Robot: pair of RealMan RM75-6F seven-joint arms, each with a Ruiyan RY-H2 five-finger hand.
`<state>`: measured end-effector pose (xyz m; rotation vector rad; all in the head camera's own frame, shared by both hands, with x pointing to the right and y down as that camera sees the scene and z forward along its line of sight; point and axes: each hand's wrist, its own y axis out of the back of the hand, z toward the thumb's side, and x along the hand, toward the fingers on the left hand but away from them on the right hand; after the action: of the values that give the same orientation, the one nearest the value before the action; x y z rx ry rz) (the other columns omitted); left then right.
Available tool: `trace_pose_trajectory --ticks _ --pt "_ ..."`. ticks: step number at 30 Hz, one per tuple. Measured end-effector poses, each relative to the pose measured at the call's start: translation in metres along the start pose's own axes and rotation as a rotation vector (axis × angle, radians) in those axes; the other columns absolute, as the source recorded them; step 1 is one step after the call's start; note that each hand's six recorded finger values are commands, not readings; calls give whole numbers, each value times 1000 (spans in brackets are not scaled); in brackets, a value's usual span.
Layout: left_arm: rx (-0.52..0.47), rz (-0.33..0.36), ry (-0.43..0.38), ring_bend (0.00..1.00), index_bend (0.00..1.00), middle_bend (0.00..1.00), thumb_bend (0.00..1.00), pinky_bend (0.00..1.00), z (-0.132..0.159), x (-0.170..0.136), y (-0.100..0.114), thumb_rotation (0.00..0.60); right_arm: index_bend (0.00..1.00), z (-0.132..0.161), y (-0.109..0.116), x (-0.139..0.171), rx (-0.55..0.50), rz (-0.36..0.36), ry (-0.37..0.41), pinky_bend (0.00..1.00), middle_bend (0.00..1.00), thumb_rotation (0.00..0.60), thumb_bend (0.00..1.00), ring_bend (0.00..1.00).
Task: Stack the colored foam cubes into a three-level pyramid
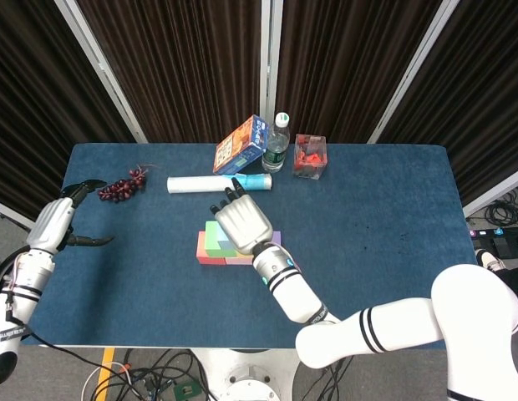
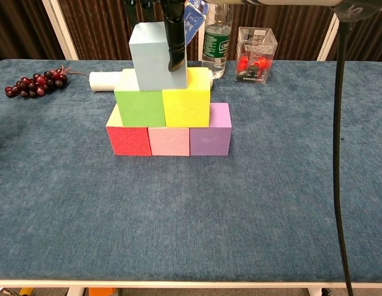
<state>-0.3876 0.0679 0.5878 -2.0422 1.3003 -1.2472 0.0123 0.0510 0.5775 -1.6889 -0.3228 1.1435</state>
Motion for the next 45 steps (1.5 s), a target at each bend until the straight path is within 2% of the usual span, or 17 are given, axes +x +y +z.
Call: trace_pose_trajectory --ticks 4,7,10,16,20,24,28,32,37,41,45 --pt "-3 3 0 159 166 118 61 86 1 1 1 600 22 1 -1 1 0 8 7 0 228 600 33 58" --pt "-2 3 0 159 166 118 62 86 0 2 1 600 0 0 0 2 -8 9 12 0 118 600 26 4" --pt "-3 3 -2 159 166 118 62 86 1 1 1 600 0 0 1 4 -15 6 17 0 63 600 25 0" --pt "4 1 -1 159 166 118 62 86 1 2 1 600 0 -3 5 9 -33 0 23 0 22 600 25 0" --pt "14 0 5 159 166 117 62 86 0 1 2 600 0 -11 14 18 -73 -30 23 0 19 600 25 0" --pt "48 6 18 159 166 117 62 86 -6 0 3 600 0 -36 26 32 -116 -94 -11 0 45 600 40 0" --pt "103 31 36 159 166 118 62 83 -14 -3 6 600 0 -69 25 51 -141 -152 -60 0 77 600 78 0" --pt "176 69 61 159 168 118 61 83 -26 -9 10 600 0 -109 7 77 -159 -183 -116 0 80 600 100 0" --pt "287 119 106 159 174 118 62 83 -45 -25 15 600 0 -154 -27 117 -244 -211 -154 0 57 600 101 0" --pt "354 154 140 159 174 118 61 79 -56 -43 17 600 0 -194 -70 156 -296 -207 -208 0 12 600 101 0" --pt "386 167 169 159 174 118 60 72 -66 -70 12 600 0 -233 -119 204 -338 -193 -295 0 0 600 101 0"
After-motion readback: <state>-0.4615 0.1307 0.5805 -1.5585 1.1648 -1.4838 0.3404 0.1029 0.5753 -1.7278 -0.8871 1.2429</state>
